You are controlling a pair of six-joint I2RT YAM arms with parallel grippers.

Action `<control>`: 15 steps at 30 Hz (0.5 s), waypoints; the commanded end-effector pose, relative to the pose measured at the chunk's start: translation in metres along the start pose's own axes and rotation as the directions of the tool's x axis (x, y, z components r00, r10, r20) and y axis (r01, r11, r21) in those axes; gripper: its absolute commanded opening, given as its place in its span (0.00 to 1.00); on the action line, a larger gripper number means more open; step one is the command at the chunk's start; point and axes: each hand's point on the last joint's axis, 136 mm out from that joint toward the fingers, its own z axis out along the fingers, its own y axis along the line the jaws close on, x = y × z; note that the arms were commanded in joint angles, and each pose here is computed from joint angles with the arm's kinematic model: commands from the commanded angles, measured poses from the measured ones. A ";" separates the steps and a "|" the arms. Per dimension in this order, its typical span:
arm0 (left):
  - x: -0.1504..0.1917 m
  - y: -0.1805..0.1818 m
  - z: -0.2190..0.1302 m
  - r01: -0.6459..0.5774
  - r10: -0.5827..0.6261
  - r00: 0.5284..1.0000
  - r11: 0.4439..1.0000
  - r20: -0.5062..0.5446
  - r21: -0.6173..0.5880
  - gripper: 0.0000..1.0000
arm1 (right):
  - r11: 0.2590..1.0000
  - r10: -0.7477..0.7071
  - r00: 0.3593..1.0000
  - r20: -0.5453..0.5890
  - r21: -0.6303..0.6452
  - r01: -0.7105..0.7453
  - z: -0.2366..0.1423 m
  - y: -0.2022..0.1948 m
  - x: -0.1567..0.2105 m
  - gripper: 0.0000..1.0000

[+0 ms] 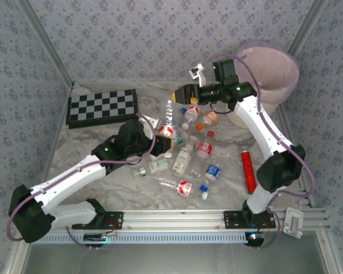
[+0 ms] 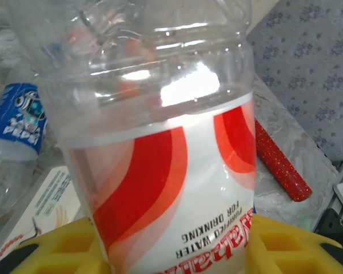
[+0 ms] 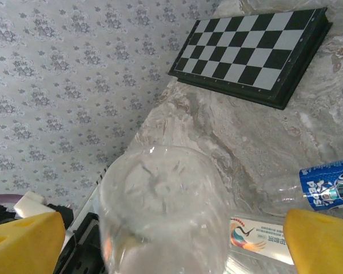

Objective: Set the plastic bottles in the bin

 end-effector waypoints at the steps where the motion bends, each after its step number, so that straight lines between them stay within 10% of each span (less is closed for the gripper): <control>1: -0.021 -0.020 -0.002 -0.068 0.065 0.997 0.995 0.051 0.069 0.29 | 1.000 0.001 0.999 -0.047 0.008 0.000 0.009 0.001 0.009 0.97; 11: -0.025 -0.017 -0.009 -0.074 0.071 0.994 0.997 0.077 0.030 0.37 | 0.999 -0.016 0.999 -0.029 0.040 0.017 0.001 0.001 0.003 0.62; 15: -0.024 -0.015 -0.009 -0.050 0.048 0.995 0.998 0.083 0.024 0.80 | 0.995 -0.050 0.998 0.037 0.094 0.046 -0.023 0.004 -0.017 0.57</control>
